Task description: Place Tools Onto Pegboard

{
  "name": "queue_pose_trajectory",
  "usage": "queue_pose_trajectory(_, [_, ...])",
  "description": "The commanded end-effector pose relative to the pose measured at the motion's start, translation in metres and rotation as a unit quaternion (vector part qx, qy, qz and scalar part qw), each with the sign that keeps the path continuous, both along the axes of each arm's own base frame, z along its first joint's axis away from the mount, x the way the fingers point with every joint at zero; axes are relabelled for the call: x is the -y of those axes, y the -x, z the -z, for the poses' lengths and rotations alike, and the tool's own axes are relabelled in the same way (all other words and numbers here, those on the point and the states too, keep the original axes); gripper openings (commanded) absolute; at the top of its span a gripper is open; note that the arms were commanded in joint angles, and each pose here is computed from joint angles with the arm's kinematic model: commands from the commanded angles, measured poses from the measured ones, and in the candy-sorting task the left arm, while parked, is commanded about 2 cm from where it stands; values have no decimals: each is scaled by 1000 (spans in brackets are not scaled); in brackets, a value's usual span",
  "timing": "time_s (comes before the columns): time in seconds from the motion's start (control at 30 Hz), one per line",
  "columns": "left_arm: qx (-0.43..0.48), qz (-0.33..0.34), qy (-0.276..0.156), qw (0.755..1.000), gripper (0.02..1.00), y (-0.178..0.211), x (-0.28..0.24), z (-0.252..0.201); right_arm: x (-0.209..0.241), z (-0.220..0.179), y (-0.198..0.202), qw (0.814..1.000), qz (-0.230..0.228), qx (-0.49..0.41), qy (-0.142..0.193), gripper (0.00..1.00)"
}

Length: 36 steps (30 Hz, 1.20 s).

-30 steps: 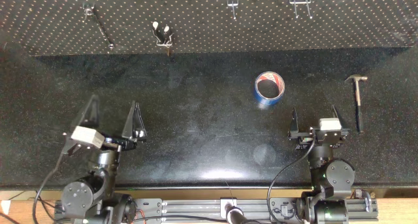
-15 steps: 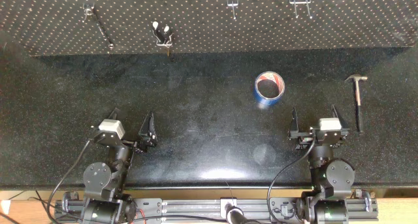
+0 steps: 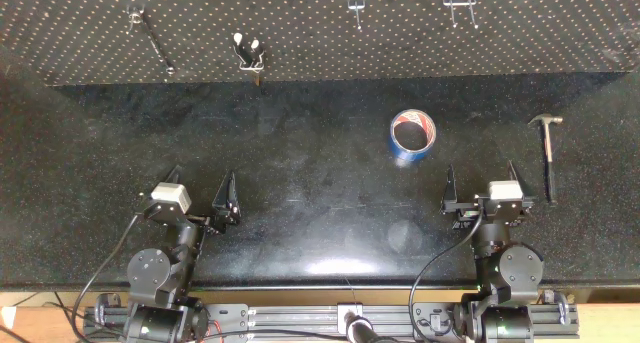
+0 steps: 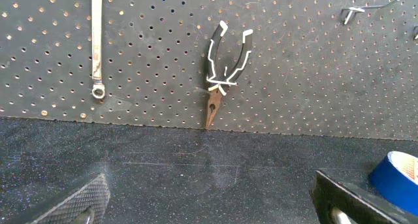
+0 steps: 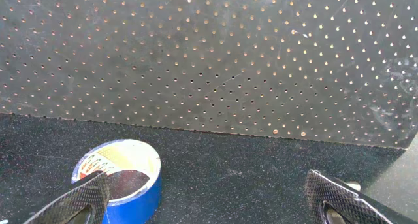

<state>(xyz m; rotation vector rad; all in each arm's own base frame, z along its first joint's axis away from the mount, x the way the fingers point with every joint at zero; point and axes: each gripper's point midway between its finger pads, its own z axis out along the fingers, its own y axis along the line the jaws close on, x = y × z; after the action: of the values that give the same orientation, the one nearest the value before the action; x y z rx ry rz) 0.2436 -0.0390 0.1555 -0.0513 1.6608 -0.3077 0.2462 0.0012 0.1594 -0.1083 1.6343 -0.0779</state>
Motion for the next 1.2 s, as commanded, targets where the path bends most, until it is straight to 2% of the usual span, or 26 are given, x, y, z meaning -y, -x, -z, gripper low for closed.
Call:
queue_pose_trajectory(0.03, [2, -5, -1, 1000, 996, 0, -2, 0, 1, 1, 0, 1000, 2, 0, 2, 974])
queue_pose_trajectory(0.27, [2, -8, -1, 1000, 996, 0, -3, 0, 1, 2, 0, 1000, 2, -2, 2, 976])
queue_pose_trajectory(0.33, [2, -37, -1, 999, 996, -1, -17, 0, 1, 4, 0, 1000, 4, -9, -10, 976])
queue_pose_trajectory(0.37, [2, -52, -1, 999, 996, -2, -25, 0, 1, 2, 0, 1000, 3, -14, -27, 976])
queue_pose_trajectory(0.43, [2, -79, -1, 997, 996, -2, -38, 0, -1, -16, 2, 995, 7, -33, -96, 976])
queue_pose_trajectory(0.5, [2, -96, -1, 995, 996, -2, -46, 0, -1, -39, 3, 987, 16, -63, -149, 974])
queue_pose_trajectory(0.57, [2, -97, -1, 995, 993, -2, -47, 0, -2, -55, -1, 978, 23, -115, -174, 976])
queue_pose_trajectory(0.63, [2, -96, -1, 995, 996, -2, -46, 0, -16, -66, -16, 967, -2, -178, -180, 974])
queue_pose_trajectory(0.73, [2, -96, -1, 995, 996, -2, -46, 0, -63, -68, -49, 933, -101, -280, -201, 976])
queue_pose_trajectory(0.77, [2, -96, -1, 995, 996, -2, -46, 0, -81, -63, -64, 916, -134, -314, -211, 974])
queue_pose_trajectory(0.8, [2, -96, -1, 995, 996, -2, -46, 0, -89, -55, -76, 905, -144, -338, -214, 972])
queue_pose_trajectory(0.83, [2, -96, -1, 995, 996, -2, -46, 0, -91, -44, -89, 897, -138, -361, -212, 974])
queue_pose_trajectory(0.87, [2, -96, -1, 995, 996, -2, -46, 0, -85, -26, -103, 888, -103, -388, -222, 974])
queue_pose_trajectory(0.93, [2, -96, -1, 995, 996, -2, -46, 0, -61, 5, -115, 867, 13, -425, -260, 969])
queue_pose_trajectory(1.0, [2, -96, -1, 995, 998, -2, -46, 0, -51, 30, -115, 859, 65, -453, -232, 976])
queue_pose_trajectory(1.03, [2, -96, -1, 995, 996, -2, -46, 0, -53, 37, -114, 856, 70, -462, -221, 974])
queue_pose_trajectory(1.1, [2, -96, -1, 995, 996, -2, -46, 0, -73, 46, -117, 852, 51, -478, -206, 974])
queue_pose_trajectory(1.2, [2, -96, -1, 995, 996, -2, -46, 0, -90, 51, -124, 850, 37, -489, -194, 974])
